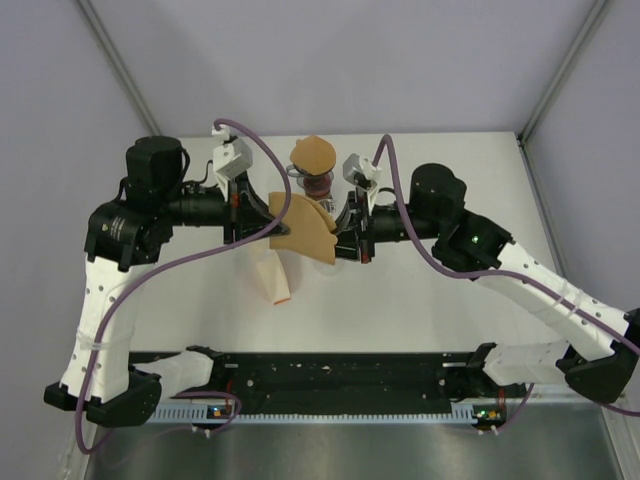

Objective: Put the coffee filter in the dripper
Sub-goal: Adjust the coffee filter.

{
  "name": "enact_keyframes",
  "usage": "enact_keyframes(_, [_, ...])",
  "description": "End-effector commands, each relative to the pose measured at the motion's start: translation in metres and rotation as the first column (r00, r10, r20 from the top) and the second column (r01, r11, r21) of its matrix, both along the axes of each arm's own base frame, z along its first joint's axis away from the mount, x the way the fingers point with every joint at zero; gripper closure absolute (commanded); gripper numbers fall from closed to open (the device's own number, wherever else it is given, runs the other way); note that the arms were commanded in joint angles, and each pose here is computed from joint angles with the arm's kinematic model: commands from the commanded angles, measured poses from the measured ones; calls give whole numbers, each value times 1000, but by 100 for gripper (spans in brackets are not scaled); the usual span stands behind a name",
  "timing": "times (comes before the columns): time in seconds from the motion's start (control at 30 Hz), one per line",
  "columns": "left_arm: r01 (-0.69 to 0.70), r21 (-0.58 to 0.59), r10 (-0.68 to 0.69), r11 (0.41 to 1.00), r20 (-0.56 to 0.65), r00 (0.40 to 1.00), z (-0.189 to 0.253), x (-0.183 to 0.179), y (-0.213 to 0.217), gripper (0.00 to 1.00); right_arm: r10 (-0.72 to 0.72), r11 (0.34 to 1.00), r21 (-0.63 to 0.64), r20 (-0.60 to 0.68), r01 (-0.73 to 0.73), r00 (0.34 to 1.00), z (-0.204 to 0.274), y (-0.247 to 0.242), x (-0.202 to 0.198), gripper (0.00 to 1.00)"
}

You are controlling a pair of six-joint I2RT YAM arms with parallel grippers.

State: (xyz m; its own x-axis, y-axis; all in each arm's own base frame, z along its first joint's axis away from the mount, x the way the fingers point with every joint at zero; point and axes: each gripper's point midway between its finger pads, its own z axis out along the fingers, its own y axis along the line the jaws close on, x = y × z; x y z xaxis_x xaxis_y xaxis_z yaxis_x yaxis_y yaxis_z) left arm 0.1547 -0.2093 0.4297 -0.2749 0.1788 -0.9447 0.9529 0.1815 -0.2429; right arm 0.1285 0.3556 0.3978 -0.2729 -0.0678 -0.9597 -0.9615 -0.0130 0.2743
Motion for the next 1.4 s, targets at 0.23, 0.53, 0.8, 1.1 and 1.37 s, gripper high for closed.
enact_keyframes(0.23, [-156, 20, 157, 988, -80, 984, -11, 37, -3, 100, -247, 966, 27, -173, 256, 953, 19, -6, 33, 100])
enact_keyframes(0.53, [-124, 27, 127, 992, -270, 954, -40, 47, -17, 100, -314, 942, -40, -464, 335, 828, -37, -37, 40, 100])
enact_keyframes(0.8, [-33, 89, 61, 996, -338, 939, -78, 38, -33, 81, -263, 950, 1, -537, 313, 801, -55, -40, 28, 100])
enact_keyframes(1.1, [-57, 138, 99, 989, -321, 942, -90, 46, -29, 62, -222, 956, 18, -613, 294, 758, -71, -44, 32, 100])
enact_keyframes(1.37, [-63, 174, 125, 983, -370, 921, -108, 52, -30, 69, -214, 955, 16, -655, 297, 724, -83, -44, 37, 100])
